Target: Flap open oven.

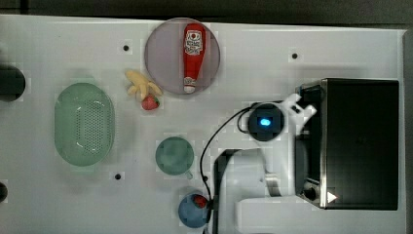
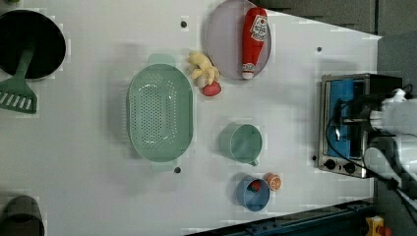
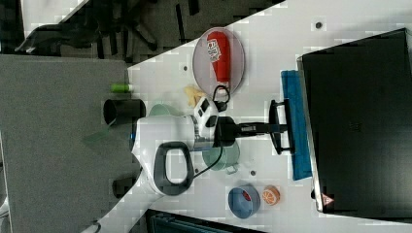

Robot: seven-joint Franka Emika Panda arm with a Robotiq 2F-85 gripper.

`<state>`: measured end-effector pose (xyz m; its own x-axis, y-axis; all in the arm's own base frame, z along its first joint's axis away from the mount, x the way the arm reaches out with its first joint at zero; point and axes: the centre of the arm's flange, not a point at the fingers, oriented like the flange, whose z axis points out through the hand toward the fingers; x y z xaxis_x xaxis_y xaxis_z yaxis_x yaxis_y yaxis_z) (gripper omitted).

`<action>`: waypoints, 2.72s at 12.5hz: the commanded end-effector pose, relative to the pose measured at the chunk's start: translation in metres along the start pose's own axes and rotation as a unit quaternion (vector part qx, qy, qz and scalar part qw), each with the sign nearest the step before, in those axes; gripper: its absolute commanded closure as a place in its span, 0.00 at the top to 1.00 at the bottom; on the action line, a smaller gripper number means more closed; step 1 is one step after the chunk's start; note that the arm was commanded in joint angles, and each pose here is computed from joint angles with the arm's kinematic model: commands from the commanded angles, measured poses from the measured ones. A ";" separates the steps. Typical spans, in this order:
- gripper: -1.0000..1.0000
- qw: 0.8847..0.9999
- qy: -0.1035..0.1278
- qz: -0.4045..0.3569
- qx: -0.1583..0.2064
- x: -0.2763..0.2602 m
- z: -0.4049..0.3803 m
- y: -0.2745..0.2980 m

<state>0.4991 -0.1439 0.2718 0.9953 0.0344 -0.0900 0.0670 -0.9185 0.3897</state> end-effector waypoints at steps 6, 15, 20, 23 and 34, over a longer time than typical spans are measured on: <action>0.18 0.995 -0.005 0.027 -0.094 0.008 0.055 -0.132; 0.18 0.990 0.033 0.047 -0.127 0.038 0.072 -0.182; 0.18 0.969 0.083 0.233 -0.002 0.087 -0.052 -0.146; 0.18 0.929 0.075 0.350 0.093 0.083 -0.136 -0.106; 0.18 0.864 -0.069 0.464 0.183 -0.007 -0.336 0.032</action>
<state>0.5074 -0.0582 0.6148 0.6003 -0.7997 0.0133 -0.7997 -0.6004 -0.0023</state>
